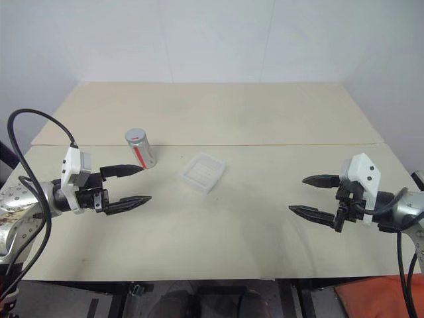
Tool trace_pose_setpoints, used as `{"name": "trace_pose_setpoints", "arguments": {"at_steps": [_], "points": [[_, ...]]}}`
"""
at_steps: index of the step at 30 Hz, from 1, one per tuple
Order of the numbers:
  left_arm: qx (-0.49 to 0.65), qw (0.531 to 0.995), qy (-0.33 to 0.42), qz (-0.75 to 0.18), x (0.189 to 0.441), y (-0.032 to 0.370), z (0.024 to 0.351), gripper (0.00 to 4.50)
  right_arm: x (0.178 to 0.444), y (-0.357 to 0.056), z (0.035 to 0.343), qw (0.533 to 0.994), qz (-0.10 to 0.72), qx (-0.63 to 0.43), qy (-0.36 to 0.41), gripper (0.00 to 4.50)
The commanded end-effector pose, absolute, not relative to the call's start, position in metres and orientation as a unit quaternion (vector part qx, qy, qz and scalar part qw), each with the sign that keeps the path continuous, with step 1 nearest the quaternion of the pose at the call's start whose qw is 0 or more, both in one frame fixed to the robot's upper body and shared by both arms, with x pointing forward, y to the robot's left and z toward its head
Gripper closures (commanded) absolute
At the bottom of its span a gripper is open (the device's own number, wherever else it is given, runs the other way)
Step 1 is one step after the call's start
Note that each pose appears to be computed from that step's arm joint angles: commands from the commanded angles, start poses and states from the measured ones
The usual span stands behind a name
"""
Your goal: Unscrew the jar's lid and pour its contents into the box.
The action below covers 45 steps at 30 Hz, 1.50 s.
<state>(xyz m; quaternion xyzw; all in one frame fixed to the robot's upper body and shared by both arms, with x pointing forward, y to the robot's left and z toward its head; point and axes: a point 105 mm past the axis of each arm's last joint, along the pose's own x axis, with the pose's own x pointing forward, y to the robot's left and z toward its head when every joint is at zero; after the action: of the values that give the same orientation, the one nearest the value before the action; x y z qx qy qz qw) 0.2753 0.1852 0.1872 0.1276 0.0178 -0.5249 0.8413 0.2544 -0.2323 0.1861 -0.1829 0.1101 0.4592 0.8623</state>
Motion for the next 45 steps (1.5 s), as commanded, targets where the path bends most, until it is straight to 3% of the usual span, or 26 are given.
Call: {"name": "trace_pose_setpoints", "arguments": {"at_steps": [1,10,17,22,27,36,45], "points": [[0.144,0.837,-0.001,-0.528,0.271,0.185,0.199,0.03,0.255,-0.227,0.196,0.859,0.464,-0.199,0.085,0.0],[0.142,0.847,-0.008,-0.512,0.274,0.188,0.198,0.03,0.256,-0.223,0.196,0.861,0.461,-0.201,0.075,0.0],[0.131,0.901,-0.051,-0.412,0.291,0.184,0.189,0.03,0.255,-0.224,0.196,0.864,0.452,-0.208,0.072,0.0],[0.095,0.942,-0.077,-0.312,0.293,0.163,0.178,0.03,0.251,-0.221,0.198,0.861,0.457,-0.212,0.07,0.0],[0.067,0.99,-0.081,-0.094,0.311,0.175,0.165,0.03,0.253,-0.219,0.199,0.857,0.463,-0.215,0.068,0.0],[0.071,0.995,-0.069,0.028,0.337,0.181,0.159,0.03,0.254,-0.214,0.202,0.856,0.467,-0.217,0.054,0.0],[0.044,0.996,-0.055,0.058,0.369,0.183,0.157,0.03,0.252,-0.212,0.209,0.854,0.467,-0.226,0.041,0.0]]}}
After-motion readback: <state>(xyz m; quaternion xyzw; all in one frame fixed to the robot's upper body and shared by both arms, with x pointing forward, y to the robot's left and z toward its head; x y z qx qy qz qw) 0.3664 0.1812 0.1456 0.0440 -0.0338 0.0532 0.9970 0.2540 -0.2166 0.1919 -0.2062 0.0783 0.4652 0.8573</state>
